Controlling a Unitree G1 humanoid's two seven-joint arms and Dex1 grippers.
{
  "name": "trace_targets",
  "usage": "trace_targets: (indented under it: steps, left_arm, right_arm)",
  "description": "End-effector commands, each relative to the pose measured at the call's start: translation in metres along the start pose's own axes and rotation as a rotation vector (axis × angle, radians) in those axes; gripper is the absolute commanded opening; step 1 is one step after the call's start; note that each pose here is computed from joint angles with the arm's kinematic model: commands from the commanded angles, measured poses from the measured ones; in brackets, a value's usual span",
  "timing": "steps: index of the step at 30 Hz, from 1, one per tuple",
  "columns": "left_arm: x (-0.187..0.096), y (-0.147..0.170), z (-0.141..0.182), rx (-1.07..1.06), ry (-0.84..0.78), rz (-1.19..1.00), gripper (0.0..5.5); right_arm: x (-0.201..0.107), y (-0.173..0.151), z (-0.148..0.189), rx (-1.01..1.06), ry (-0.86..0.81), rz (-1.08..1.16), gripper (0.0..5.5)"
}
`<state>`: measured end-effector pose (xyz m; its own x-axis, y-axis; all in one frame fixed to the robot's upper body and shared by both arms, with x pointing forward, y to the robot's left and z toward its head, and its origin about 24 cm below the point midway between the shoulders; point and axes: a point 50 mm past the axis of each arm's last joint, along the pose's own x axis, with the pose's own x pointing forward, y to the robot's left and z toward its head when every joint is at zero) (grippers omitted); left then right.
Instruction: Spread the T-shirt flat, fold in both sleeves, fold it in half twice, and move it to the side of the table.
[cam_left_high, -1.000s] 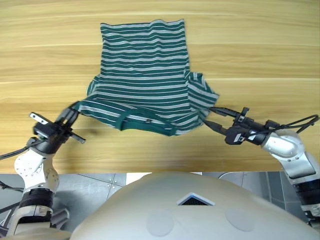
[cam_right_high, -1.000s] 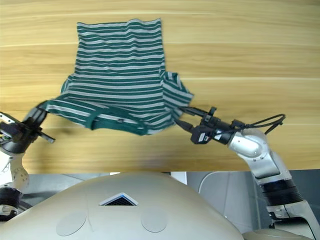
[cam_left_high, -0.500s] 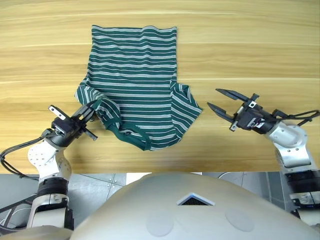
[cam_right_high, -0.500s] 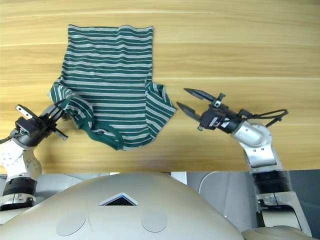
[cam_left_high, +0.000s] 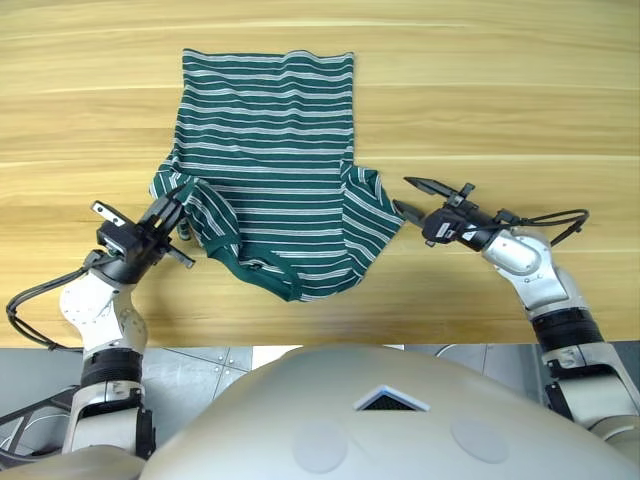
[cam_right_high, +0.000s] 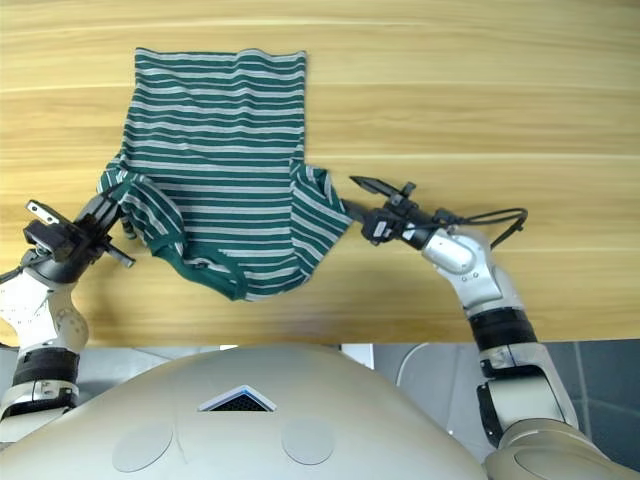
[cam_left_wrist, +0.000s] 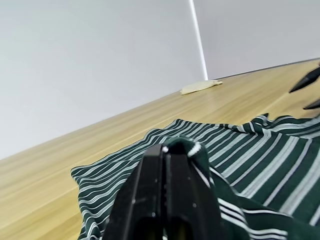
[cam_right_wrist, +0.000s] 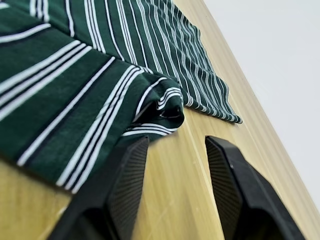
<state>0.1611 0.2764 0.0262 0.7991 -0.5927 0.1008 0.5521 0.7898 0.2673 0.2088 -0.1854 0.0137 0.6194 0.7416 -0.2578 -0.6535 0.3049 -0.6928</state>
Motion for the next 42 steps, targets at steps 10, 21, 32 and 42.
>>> trace_targets:
  steps: [10, 21, 32, 42]
  left_arm:
    - [0.002, -0.004, 0.009, -0.019, 0.010, -0.031, 2.02]
    - [-0.025, 0.024, 0.056, -0.050, -0.263, 0.138, 3.62]
    - [-0.027, 0.038, 0.044, -0.078, -0.283, 0.210, 5.17]
    - [-0.006, 0.069, 0.042, -0.131, -0.384, 0.400, 5.39]
  right_arm:
    - [0.002, 0.016, 0.002, -0.036, 0.002, 0.116, 2.13]
    - [-0.002, 0.012, -0.012, -0.075, 0.089, 0.115, 2.13]
    - [-0.007, 0.005, -0.029, -0.123, 0.178, 0.105, 2.13]
    - [-0.020, -0.008, -0.056, -0.116, 0.320, 0.064, 2.13]
